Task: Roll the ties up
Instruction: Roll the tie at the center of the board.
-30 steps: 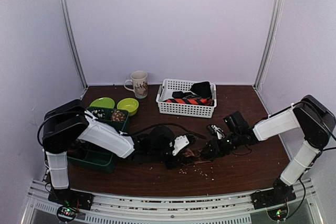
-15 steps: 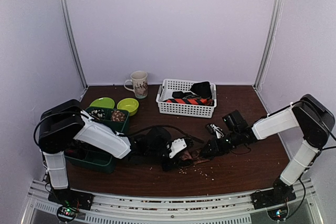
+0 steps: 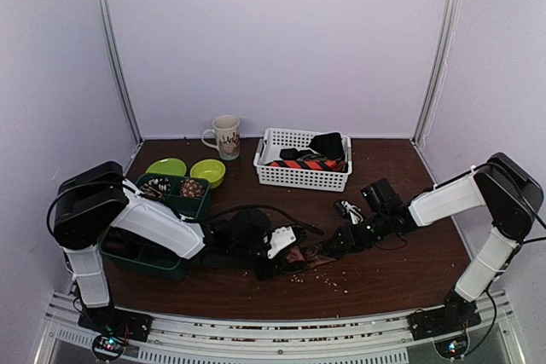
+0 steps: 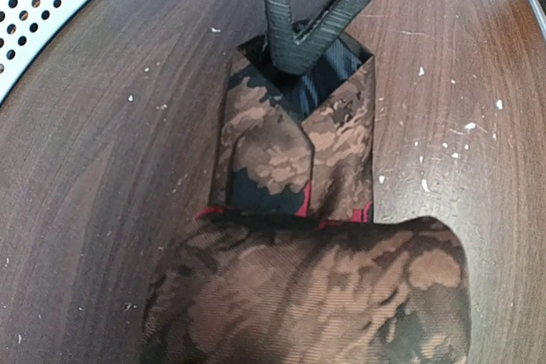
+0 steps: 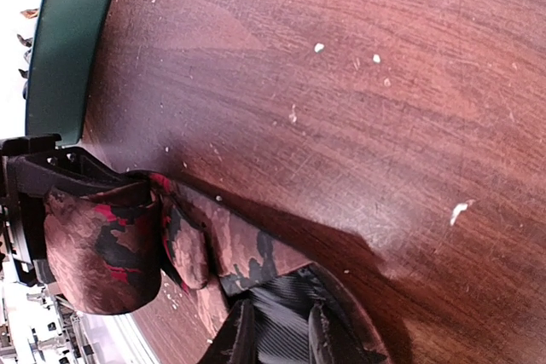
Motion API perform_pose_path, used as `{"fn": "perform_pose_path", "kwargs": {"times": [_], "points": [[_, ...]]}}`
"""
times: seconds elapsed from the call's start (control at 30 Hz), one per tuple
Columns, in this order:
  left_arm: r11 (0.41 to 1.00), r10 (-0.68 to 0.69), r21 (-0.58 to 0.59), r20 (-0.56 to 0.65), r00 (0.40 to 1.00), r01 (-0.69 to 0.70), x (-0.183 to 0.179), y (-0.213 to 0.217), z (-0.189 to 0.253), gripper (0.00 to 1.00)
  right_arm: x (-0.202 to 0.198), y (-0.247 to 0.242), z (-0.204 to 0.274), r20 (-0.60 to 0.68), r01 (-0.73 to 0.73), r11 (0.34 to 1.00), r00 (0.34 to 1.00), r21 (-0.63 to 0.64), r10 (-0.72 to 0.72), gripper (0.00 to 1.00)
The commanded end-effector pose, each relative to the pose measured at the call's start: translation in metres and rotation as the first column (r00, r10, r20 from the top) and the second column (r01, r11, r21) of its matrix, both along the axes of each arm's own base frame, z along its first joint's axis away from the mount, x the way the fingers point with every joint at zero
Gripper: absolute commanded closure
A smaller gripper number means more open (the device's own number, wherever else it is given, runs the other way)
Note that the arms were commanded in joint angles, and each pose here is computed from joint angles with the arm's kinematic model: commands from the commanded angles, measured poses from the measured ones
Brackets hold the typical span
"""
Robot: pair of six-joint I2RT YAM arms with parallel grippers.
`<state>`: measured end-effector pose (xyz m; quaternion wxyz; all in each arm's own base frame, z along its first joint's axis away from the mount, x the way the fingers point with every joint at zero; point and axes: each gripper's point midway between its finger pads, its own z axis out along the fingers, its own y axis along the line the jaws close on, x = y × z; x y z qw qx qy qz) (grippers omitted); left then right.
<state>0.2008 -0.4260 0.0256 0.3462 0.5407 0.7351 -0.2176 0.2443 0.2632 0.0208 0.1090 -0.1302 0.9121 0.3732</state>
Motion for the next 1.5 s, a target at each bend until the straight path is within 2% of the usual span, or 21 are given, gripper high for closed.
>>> {"fn": "perform_pose_path", "kwargs": {"times": [0.0,0.23,0.4,0.6,0.97,1.3,1.47], "points": [[0.991,0.030,0.134,-0.044,0.999,-0.023,-0.001,0.029,-0.026,0.67,-0.025,-0.047,-0.051,-0.111,0.060,0.967,0.990,-0.249,-0.090,0.75],[0.986,0.016,0.167,-0.083,0.996,-0.002,-0.004,0.024,-0.039,0.68,-0.008,-0.016,0.027,-0.022,0.103,0.995,0.994,0.000,-0.103,0.62],[0.983,0.015,0.181,-0.091,0.996,0.002,-0.005,0.025,-0.044,0.67,-0.009,0.015,0.067,-0.057,0.111,0.976,0.993,0.186,-0.102,0.51],[0.985,0.014,0.172,-0.092,0.996,0.002,-0.005,0.023,-0.043,0.67,-0.017,0.050,0.062,-0.120,0.094,0.966,0.991,0.241,-0.066,0.50],[0.986,0.013,0.167,-0.090,0.996,0.002,-0.004,0.023,-0.043,0.66,-0.013,0.097,0.069,-0.154,0.085,0.934,0.987,0.346,-0.032,0.51],[0.986,0.016,0.166,-0.096,0.995,0.000,-0.005,0.024,-0.046,0.66,-0.025,0.106,0.053,-0.181,0.047,0.944,0.983,0.327,0.014,0.56],[0.987,0.016,0.164,-0.095,0.995,0.000,-0.005,0.023,-0.045,0.66,-0.027,0.101,0.042,-0.160,0.025,0.963,0.987,0.270,0.019,0.87]]}}
